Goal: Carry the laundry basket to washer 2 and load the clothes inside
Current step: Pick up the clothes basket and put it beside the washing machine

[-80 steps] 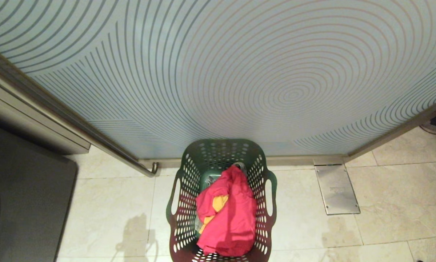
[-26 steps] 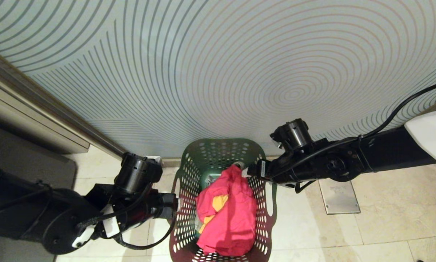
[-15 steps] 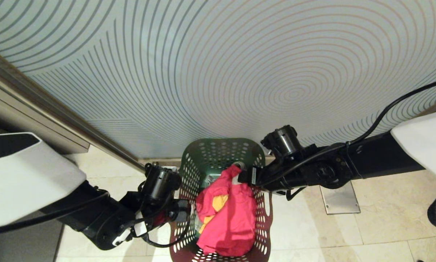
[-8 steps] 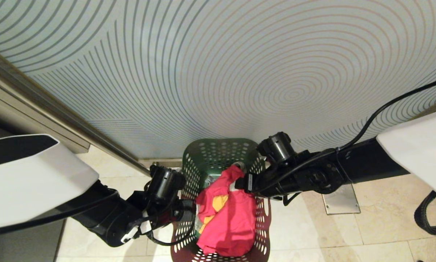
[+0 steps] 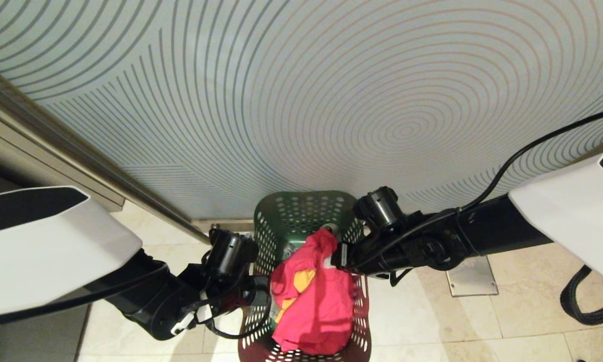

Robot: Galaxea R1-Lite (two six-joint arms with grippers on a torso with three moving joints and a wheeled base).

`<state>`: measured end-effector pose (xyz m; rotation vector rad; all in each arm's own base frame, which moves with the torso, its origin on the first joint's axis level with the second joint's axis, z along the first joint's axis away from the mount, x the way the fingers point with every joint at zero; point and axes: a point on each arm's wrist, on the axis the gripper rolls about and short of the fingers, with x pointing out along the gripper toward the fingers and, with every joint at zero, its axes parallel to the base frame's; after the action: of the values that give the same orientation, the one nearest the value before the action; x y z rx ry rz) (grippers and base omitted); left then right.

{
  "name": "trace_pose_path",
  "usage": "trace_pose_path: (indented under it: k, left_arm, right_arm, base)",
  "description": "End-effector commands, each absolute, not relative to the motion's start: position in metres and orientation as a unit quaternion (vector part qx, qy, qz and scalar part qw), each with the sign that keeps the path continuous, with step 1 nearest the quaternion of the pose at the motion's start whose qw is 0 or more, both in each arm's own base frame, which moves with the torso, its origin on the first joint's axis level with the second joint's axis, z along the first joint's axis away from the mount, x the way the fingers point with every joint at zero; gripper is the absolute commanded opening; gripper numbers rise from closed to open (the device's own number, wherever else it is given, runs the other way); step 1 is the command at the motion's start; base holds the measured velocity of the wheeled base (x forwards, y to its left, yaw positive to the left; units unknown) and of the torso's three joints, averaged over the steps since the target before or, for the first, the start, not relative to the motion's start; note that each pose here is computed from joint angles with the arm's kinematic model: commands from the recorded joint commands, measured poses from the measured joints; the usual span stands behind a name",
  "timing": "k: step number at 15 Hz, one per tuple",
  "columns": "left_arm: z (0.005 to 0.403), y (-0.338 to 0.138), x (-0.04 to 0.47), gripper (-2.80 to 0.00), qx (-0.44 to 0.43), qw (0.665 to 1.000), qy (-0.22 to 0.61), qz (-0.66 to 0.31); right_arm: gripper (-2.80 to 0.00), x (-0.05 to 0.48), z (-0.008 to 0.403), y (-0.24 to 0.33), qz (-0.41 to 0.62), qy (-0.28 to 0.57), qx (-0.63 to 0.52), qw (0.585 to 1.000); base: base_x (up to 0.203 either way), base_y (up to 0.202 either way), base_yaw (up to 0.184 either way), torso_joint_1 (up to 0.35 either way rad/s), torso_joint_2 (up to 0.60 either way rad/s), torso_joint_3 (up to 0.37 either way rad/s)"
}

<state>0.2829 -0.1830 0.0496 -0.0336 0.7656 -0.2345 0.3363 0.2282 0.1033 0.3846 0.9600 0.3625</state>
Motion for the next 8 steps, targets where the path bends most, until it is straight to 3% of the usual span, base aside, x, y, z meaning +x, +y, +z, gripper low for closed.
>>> trace_pose_path:
  k: [1, 8]
  left_arm:
    - [0.0509, -0.1836, 0.2830, -2.80, -0.024, 0.922, 0.371, -0.112]
    - [0.0557, -0.1897, 0.2838, -2.80, -0.047, 0.915, 0.374, -0.143]
  right_arm:
    - [-2.80, 0.3362, 0.1010, 0.2287, 0.171, 0.459, 0.183, 0.852]
    - [-2.80, 0.3323, 0.0955, 0.2275, 0.167, 0.468, 0.179, 0.849]
  base:
    - [0.000, 0.000, 0.000, 0.000, 0.00, 0.000]
    - [0.000, 0.000, 0.000, 0.000, 0.00, 0.000]
